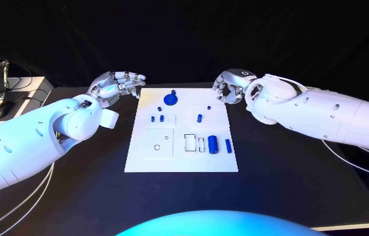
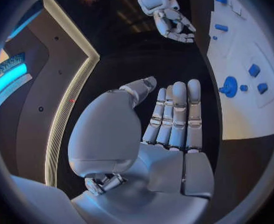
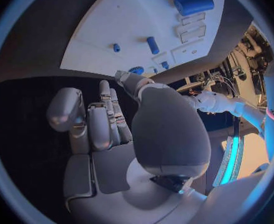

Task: Assemble the parts on the task board

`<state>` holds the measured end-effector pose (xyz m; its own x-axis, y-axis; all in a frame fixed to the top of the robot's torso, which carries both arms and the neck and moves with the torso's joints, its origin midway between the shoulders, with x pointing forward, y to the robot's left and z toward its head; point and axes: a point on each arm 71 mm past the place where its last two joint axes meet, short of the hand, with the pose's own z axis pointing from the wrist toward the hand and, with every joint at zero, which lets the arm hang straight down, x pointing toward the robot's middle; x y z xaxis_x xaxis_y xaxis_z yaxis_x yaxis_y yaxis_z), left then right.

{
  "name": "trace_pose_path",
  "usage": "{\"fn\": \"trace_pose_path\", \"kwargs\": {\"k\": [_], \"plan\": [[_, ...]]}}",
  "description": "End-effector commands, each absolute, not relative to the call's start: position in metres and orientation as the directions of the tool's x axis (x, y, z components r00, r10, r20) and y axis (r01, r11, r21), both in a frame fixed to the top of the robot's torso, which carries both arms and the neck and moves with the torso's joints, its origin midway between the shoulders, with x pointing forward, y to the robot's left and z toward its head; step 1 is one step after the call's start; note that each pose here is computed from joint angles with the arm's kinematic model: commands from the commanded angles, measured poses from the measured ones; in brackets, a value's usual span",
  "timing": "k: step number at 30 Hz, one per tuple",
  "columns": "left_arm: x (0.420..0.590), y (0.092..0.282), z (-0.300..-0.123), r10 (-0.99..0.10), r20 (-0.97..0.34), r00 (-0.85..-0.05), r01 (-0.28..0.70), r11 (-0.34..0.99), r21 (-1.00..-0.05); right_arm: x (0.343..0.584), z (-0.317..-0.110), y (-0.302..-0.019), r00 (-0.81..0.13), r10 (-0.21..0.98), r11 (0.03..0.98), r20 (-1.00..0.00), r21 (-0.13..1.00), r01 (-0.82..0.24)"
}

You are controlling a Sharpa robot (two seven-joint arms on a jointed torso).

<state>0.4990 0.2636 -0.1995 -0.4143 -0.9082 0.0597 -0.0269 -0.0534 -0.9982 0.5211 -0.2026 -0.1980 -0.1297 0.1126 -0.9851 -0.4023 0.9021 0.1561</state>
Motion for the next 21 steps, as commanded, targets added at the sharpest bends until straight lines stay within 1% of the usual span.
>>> {"fn": "trace_pose_path", "kwargs": {"k": [1, 8, 12, 21], "plan": [[0.494, 0.26, -0.194, -0.889, 0.159, -0.429, -0.015, -0.169, -0.985, 0.522, -0.207, -0.197, -0.134, 0.02, 0.914, -0.991, 0.072, -0.4], [0.489, 0.254, -0.192, -0.879, 0.174, -0.443, -0.011, -0.189, -0.982, 0.528, -0.221, -0.188, -0.133, -0.011, 0.92, -0.991, 0.042, -0.39], [0.487, 0.251, -0.191, -0.875, 0.18, -0.449, -0.009, -0.197, -0.98, 0.53, -0.228, -0.186, -0.15, -0.024, 0.92, -0.988, 0.037, -0.389], [0.485, 0.251, -0.19, -0.875, 0.182, -0.449, -0.003, -0.202, -0.979, 0.531, -0.24, -0.182, -0.178, -0.033, 0.918, -0.984, 0.041, -0.395]]}}
